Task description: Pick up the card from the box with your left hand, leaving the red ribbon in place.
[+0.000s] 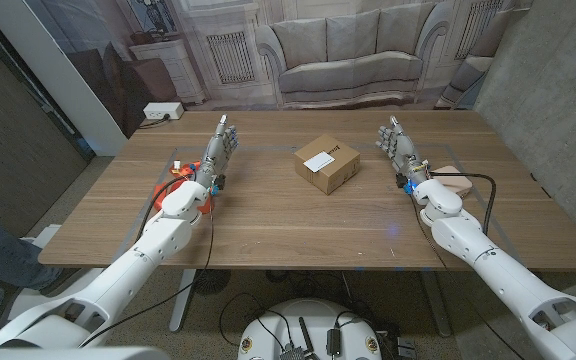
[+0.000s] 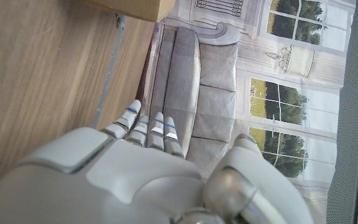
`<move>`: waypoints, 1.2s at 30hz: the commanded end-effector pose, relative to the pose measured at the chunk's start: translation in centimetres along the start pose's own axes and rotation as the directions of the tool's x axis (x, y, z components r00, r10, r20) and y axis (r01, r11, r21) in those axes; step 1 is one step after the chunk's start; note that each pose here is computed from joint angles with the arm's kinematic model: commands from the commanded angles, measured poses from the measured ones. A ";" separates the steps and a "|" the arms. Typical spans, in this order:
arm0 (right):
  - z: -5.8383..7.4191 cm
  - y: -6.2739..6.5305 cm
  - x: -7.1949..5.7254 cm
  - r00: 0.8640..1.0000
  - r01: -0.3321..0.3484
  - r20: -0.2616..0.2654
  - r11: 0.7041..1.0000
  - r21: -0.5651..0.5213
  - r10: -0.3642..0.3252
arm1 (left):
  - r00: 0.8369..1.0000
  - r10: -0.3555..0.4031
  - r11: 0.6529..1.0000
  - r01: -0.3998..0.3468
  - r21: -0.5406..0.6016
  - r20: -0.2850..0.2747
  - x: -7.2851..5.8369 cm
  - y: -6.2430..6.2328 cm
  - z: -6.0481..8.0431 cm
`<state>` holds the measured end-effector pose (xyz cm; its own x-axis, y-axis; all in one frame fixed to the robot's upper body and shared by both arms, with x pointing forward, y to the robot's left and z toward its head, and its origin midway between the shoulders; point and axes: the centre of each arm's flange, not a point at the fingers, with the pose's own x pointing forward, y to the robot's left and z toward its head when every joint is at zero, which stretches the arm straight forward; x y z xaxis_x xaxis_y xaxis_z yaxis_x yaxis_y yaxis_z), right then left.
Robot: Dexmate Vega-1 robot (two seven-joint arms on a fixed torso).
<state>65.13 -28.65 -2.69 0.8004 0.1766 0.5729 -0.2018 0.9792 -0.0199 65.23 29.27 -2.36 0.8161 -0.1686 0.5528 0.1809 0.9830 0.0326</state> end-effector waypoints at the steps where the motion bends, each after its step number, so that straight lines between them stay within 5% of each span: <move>1: -0.7 0.2 0.3 1.000 0.002 0.007 1.000 0.012 -0.003 | 1.000 0.024 0.999 -0.023 0.031 -0.003 0.2 0.1 0.7; 17: -0.4 -0.8 -0.9 1.000 0.009 -0.004 1.000 -0.005 -0.009 | 0.998 0.005 0.999 -0.007 0.037 0.055 0.6 -1.7 1.2; 36: -0.6 -2.0 -1.2 1.000 0.023 0.003 0.999 0.029 -0.023 | 0.995 -0.018 0.990 0.003 0.141 0.099 -0.6 -3.3 1.8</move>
<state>64.95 -30.05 -3.61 0.8025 0.1662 0.5730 -0.2016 0.9795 -0.0018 63.87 26.82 -1.16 0.7735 -0.1668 0.6114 0.1330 0.9860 0.1008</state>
